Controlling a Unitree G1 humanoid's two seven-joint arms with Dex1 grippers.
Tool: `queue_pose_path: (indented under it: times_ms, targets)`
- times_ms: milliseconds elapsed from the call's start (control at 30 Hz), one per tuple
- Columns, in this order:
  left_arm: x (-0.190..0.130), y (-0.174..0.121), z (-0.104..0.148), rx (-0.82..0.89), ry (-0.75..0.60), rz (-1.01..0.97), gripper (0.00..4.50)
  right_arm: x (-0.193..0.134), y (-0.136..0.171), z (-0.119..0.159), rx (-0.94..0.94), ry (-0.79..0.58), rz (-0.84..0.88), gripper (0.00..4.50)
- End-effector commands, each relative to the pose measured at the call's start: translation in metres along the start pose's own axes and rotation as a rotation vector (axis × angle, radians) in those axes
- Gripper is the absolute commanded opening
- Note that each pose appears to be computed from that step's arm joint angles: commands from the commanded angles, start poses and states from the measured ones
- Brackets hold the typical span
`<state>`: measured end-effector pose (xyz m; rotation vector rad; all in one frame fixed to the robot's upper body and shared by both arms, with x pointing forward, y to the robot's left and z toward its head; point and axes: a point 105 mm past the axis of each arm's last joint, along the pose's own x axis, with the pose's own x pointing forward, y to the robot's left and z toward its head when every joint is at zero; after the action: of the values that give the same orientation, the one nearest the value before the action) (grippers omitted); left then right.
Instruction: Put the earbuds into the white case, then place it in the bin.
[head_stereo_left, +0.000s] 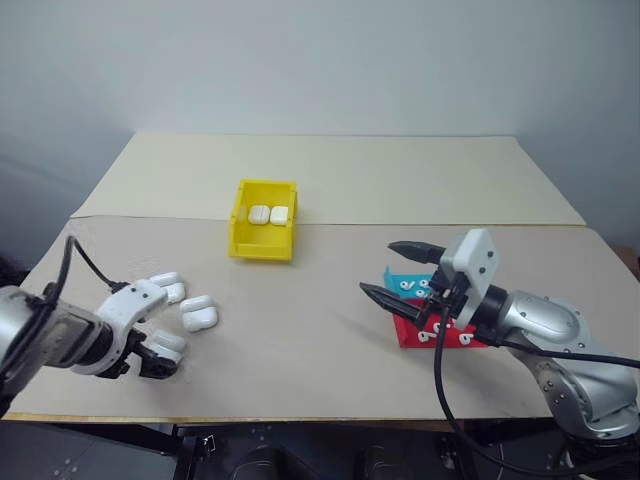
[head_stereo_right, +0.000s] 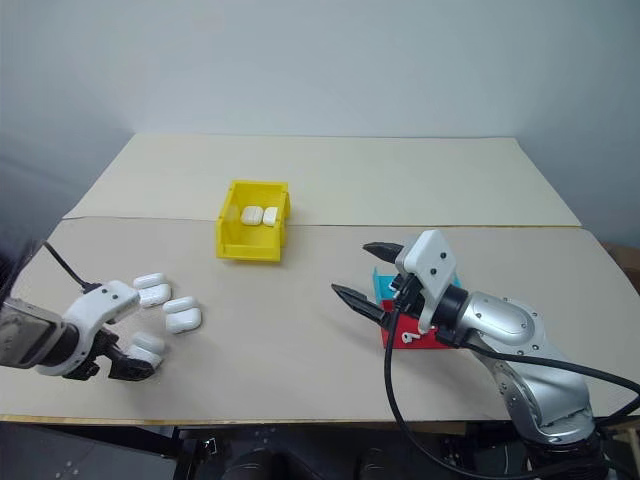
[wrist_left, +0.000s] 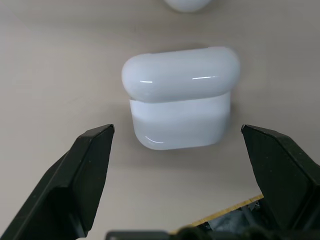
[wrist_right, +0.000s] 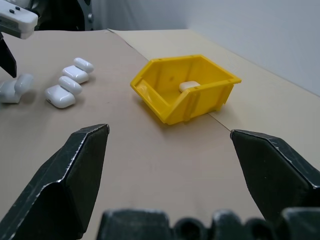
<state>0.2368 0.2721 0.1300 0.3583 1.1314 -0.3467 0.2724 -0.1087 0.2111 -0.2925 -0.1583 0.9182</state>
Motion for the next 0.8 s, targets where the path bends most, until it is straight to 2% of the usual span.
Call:
queue_pose_path:
  times_ms: [33,333,567,600,633,767,800]
  targets:
    - [-0.006,0.001,0.003,0.006,-0.019,0.01,4.45,-0.001,-0.001,0.011,-0.037,-0.037,-0.014,4.5]
    - [0.014,0.001,0.004,-0.021,-0.009,0.029,4.45,-0.002,-0.002,0.011,-0.039,-0.039,-0.012,4.5]
    - [0.017,0.003,0.006,-0.017,-0.02,0.067,4.45,-0.003,-0.001,0.012,-0.038,-0.035,-0.012,4.5]
    - [0.017,0.003,0.006,-0.022,-0.026,0.072,4.06,-0.003,-0.001,0.012,-0.038,-0.034,-0.012,4.5]
    - [0.015,0.003,0.006,-0.019,-0.028,0.068,3.92,-0.003,-0.001,0.011,-0.037,-0.034,-0.012,4.5]
    - [0.012,0.001,0.006,-0.017,-0.039,0.052,2.78,-0.002,-0.001,0.011,-0.034,-0.032,-0.01,4.5]
    - [0.011,0.0,0.005,-0.012,-0.042,0.054,2.78,-0.002,-0.001,0.011,-0.033,-0.033,-0.009,4.5]
